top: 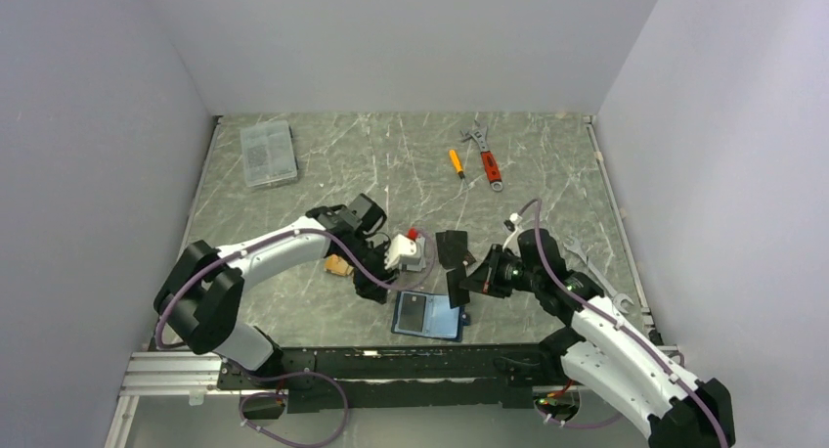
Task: Put the credit cards into the card holder
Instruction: Insert the credit card into the card holder.
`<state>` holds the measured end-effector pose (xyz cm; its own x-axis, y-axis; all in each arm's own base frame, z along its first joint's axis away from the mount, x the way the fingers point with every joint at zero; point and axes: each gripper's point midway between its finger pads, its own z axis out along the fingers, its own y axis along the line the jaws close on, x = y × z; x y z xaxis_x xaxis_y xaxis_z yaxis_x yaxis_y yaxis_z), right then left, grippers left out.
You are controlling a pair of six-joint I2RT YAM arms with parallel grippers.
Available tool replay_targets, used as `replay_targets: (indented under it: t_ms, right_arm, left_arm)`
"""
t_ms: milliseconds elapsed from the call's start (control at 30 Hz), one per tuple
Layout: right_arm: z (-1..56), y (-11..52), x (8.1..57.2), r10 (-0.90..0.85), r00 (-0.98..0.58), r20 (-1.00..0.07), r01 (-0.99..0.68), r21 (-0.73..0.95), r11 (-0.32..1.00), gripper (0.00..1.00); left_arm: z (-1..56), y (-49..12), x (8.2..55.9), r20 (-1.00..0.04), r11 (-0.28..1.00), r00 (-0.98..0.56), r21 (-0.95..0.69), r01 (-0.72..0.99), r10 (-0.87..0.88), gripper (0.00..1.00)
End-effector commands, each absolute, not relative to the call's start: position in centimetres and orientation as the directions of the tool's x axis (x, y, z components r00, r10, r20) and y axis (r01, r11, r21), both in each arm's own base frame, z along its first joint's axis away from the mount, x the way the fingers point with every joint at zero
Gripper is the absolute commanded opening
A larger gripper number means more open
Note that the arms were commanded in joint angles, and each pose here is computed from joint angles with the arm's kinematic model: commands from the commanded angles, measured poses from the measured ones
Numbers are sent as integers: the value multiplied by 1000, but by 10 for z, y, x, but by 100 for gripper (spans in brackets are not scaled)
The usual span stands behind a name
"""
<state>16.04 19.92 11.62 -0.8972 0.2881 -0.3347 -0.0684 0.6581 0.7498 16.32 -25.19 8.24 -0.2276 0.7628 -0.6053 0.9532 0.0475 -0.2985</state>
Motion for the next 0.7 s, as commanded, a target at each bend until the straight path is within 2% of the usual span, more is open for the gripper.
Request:
replay_targets:
  t_ms: [0,333,667]
  right_arm:
    - [88,179,141,326,-909,-261,60,692,720,0]
    - [67,178,121,300,-936,-184,97,684,723,0]
    - [55,171,106,296,-944,-143,131,662,738,0]
  left_arm:
    - [55,-250,168,-559,-40,-49,-146,988,827,50]
    - [40,-269,163,-514,-119,63,-76,990,855,44]
    - [44,-277,161,-503,-140,94,-55,989,859,41]
